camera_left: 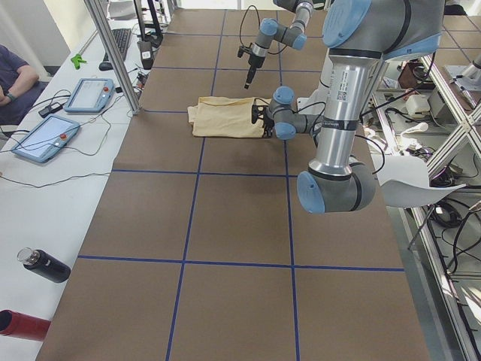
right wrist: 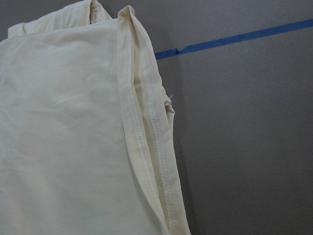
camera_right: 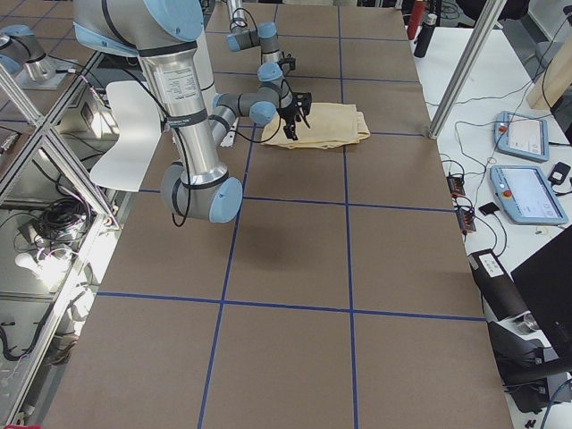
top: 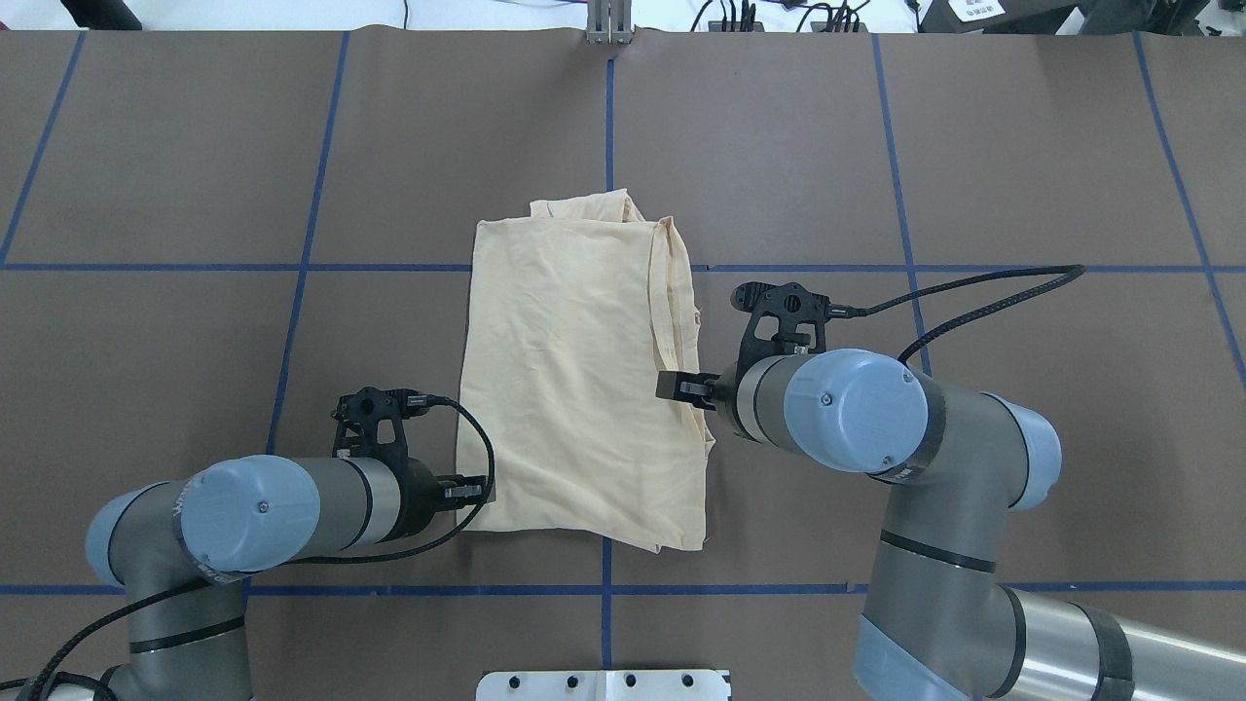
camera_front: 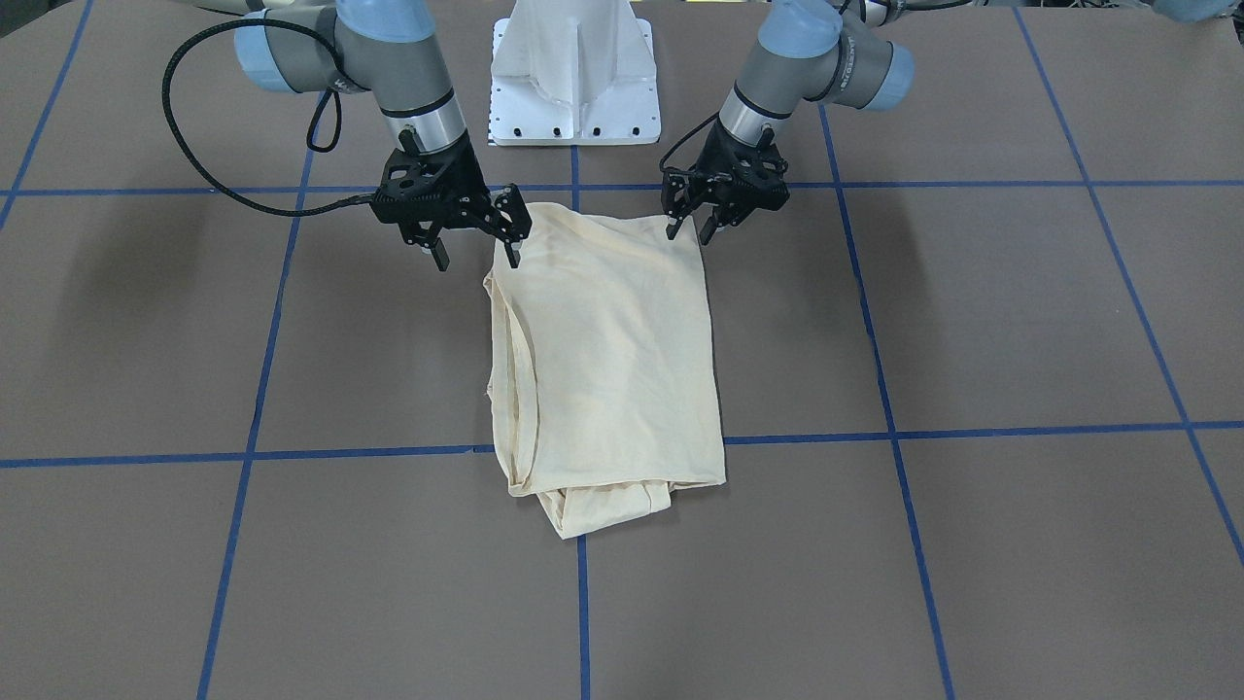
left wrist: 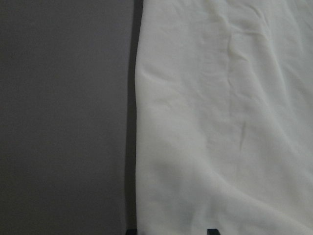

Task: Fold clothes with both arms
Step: 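Lower both grippers onto the shirt's long edge nearest the right gripper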

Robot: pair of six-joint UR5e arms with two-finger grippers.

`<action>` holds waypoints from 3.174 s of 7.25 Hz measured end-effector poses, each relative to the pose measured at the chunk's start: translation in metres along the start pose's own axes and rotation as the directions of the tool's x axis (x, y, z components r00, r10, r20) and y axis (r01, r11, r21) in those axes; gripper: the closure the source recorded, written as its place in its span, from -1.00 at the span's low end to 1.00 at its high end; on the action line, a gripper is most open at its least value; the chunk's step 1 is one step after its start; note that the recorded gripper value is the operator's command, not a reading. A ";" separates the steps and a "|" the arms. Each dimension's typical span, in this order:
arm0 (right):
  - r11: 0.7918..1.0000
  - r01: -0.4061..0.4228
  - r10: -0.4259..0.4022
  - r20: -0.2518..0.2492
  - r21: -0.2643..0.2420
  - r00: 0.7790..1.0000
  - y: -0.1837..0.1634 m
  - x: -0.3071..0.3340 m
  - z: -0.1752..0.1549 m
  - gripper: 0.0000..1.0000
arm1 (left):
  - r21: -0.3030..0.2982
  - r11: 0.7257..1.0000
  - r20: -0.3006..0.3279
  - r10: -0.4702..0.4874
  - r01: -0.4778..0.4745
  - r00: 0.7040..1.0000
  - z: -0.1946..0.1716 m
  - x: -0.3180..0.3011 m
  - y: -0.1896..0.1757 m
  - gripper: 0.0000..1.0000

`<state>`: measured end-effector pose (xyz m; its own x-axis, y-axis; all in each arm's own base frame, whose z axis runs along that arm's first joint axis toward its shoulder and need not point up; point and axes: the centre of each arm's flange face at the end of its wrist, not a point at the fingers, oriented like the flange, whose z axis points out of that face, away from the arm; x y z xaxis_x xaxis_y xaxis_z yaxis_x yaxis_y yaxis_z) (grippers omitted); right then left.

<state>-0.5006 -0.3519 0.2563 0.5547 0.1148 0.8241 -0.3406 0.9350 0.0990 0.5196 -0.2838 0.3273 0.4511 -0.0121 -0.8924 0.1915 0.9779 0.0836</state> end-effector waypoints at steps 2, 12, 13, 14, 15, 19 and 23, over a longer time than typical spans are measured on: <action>1.000 0.000 0.000 -0.003 0.006 1.000 0.000 0.002 0.001 -1.00 | -0.016 1.000 0.019 0.006 -0.006 1.000 0.005 -0.002 0.009 0.05; 0.993 -0.104 0.107 -0.053 0.064 0.993 0.053 -0.004 0.036 -0.35 | -0.024 1.000 0.001 0.009 -0.009 1.000 0.000 0.008 0.015 1.00; 0.991 -0.109 0.114 -0.063 0.083 0.991 0.062 -0.004 0.046 -0.19 | -0.025 1.000 0.000 0.009 -0.009 1.000 -0.001 0.008 0.015 1.00; 0.989 -0.115 0.122 -0.066 0.090 0.990 0.069 -0.006 0.050 -0.03 | -0.025 1.000 0.000 0.009 -0.009 1.000 -0.001 0.008 0.015 1.00; 0.988 -0.120 0.126 -0.066 0.093 0.990 0.072 -0.009 0.051 -0.02 | -0.025 1.000 0.001 0.009 -0.009 1.000 -0.001 0.007 0.015 1.00; 0.988 -0.120 0.128 -0.080 0.099 0.989 0.075 -0.012 0.059 1.00 | -0.023 1.000 0.001 0.009 -0.009 1.000 -0.002 0.006 0.015 1.00; 0.986 -0.131 0.139 -0.074 0.102 0.988 0.083 -0.016 0.060 1.00 | -0.022 1.000 -0.001 0.009 -0.009 1.000 -0.003 0.007 0.015 1.00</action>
<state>-0.5831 -0.2964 0.2842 0.5564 0.2677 0.7866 -0.4860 0.8727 0.0467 0.5223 -0.2685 0.3212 0.4516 -0.0029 -0.8922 0.1680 0.9824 0.0818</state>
